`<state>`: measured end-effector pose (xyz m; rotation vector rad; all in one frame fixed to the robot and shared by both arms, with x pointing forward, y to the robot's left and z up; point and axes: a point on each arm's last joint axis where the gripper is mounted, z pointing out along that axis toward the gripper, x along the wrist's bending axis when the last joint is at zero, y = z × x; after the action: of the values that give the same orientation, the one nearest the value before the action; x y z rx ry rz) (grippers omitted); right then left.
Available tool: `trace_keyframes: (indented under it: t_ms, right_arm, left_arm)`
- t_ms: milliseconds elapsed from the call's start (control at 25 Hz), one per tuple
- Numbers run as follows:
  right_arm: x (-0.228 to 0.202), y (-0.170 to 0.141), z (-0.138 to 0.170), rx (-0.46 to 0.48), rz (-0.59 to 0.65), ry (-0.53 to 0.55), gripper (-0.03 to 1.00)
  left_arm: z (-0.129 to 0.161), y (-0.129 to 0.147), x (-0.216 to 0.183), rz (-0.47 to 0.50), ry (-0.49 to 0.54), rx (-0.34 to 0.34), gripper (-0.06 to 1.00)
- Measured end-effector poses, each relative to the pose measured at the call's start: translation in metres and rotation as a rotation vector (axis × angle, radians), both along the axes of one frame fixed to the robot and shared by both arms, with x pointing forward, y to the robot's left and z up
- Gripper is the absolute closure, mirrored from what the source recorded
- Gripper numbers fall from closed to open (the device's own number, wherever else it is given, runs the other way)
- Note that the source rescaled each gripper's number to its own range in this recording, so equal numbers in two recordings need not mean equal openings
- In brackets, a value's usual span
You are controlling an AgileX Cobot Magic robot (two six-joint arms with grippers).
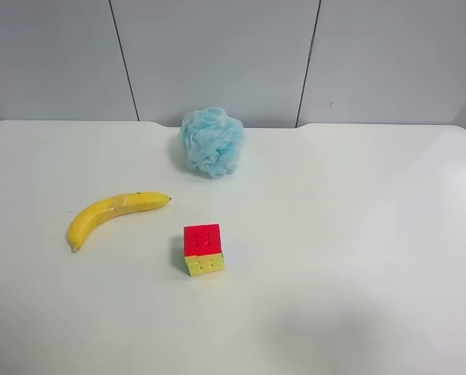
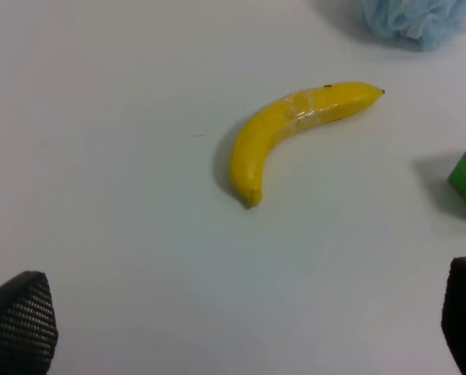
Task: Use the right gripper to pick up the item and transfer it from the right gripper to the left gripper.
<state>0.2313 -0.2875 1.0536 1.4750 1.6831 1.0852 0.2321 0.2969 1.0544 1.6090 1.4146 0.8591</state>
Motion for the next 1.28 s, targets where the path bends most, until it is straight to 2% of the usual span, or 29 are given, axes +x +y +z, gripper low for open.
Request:
trace_keyframes:
  t_ms: [240, 1280]
  right_arm:
    - [0.0005, 0.0003, 0.0000, 0.000, -0.039, 0.000, -0.03]
    - [0.0005, 0.0003, 0.0000, 0.000, -0.039, 0.000, -0.03]
  left_arm:
    - [0.0000, 0.0001, 0.0000, 0.000, 0.000, 0.001, -0.06]
    - [0.0000, 0.0002, 0.0000, 0.001, 0.000, 0.002, -0.06]
